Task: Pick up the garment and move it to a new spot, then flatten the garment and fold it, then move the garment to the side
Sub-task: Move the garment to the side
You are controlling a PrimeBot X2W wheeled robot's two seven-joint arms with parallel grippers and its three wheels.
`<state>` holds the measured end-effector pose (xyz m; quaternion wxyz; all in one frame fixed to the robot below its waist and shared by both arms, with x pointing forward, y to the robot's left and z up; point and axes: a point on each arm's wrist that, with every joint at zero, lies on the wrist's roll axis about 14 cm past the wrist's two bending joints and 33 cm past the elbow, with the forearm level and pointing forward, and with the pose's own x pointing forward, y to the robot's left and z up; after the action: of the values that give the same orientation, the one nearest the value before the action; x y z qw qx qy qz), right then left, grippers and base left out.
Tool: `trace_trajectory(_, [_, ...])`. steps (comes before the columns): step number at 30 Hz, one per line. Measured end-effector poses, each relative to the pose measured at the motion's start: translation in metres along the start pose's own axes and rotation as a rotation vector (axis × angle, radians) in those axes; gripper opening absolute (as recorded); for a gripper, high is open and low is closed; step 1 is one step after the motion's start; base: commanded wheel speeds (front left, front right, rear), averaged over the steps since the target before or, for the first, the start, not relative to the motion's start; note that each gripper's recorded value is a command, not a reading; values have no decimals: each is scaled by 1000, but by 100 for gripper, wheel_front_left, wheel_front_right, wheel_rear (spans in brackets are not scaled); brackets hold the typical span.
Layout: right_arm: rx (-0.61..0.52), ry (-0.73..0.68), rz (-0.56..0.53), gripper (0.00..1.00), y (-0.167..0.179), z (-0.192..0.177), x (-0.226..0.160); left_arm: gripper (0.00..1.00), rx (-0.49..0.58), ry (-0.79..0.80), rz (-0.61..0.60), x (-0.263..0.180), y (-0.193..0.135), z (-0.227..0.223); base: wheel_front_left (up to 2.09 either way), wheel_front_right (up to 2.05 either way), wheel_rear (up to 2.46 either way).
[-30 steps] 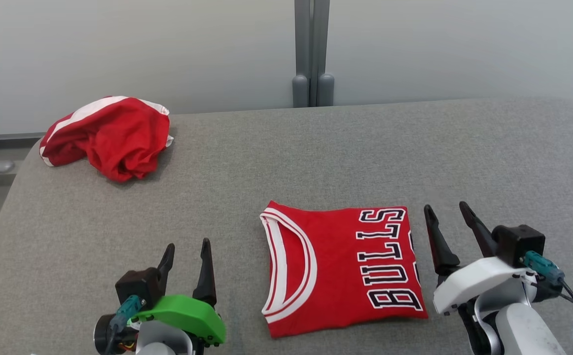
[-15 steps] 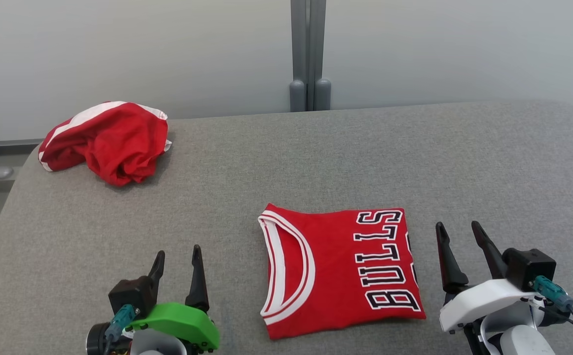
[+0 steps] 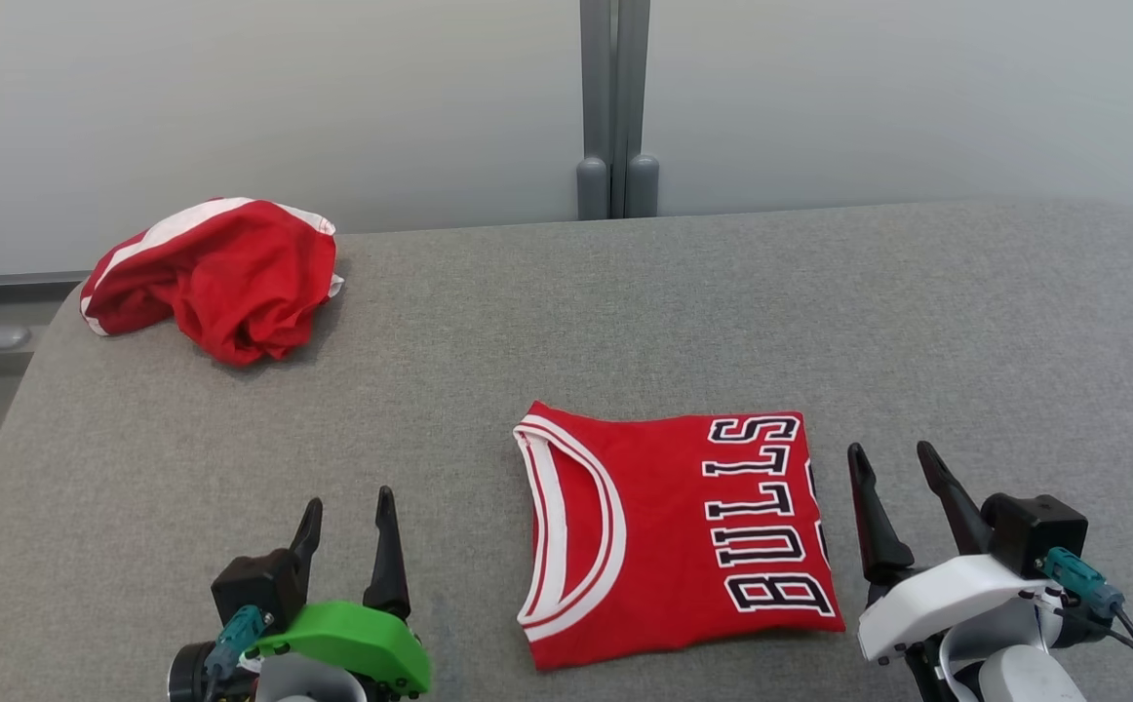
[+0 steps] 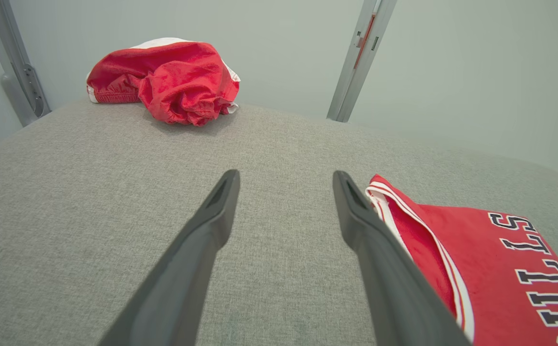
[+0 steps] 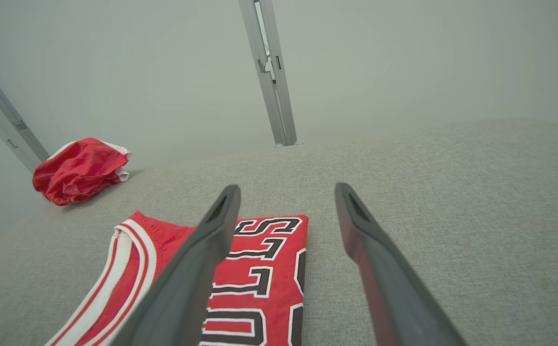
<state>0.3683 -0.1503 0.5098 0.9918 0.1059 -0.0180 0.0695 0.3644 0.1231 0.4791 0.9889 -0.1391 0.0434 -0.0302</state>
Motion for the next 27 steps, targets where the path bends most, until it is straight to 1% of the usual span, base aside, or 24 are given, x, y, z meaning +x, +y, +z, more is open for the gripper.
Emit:
trace_trajectory(19, [3,33,-9,100,-3,-7,1,100,15,10,0,0,6,-3,0,0,0])
trace_trajectory(25, [0,120,-24,100,-9,-21,6,100,34,9,2,1,15,-1,0,0,0])
trace_trajectory(27, [-21,152,-20,100,-9,-26,10,100,39,12,-2,0,17,-2,0,0,0])
